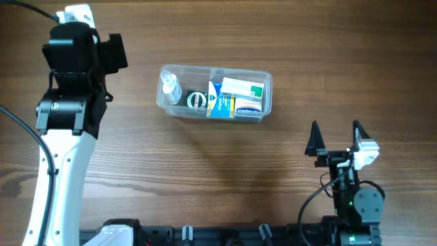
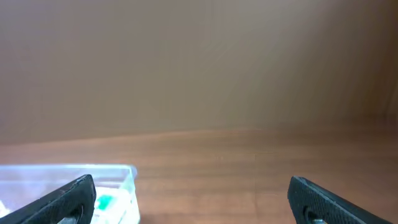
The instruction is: Pack container
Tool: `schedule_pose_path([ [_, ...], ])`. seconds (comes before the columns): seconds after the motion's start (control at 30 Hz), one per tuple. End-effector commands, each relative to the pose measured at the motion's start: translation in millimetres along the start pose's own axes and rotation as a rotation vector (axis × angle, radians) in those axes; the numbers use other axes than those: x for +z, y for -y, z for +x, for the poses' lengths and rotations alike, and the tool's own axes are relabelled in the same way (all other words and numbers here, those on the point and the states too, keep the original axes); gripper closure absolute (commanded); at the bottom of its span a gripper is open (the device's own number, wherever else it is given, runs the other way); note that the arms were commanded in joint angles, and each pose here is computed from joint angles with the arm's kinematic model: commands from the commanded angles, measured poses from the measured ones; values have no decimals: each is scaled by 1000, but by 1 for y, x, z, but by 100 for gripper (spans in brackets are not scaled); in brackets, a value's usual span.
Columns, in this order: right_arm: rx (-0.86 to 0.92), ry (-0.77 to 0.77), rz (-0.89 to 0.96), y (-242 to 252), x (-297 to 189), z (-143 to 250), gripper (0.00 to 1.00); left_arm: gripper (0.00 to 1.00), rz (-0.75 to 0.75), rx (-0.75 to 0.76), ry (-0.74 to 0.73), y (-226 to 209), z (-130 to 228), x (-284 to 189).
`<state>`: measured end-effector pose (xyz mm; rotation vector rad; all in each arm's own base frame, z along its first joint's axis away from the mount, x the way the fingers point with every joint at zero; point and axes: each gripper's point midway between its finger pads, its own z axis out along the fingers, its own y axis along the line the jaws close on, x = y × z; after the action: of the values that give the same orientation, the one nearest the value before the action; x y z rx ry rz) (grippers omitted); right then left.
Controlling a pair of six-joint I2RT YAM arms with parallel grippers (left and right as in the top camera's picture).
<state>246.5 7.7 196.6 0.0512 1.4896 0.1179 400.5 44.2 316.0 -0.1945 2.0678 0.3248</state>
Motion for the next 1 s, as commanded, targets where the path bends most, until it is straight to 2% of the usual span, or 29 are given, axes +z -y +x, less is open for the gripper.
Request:
schedule_pose_path([
  [0.0, -39, -16, 10, 2, -1, 6, 0, 0, -9, -18, 8, -3, -4, 0],
  [0.17, -26, -74, 12, 4, -1, 20, 0, 0, -9, -18, 8, -3, -4, 0],
  [0.97, -27, -74, 12, 4, -1, 20, 0, 0, -9, -18, 8, -3, -4, 0],
])
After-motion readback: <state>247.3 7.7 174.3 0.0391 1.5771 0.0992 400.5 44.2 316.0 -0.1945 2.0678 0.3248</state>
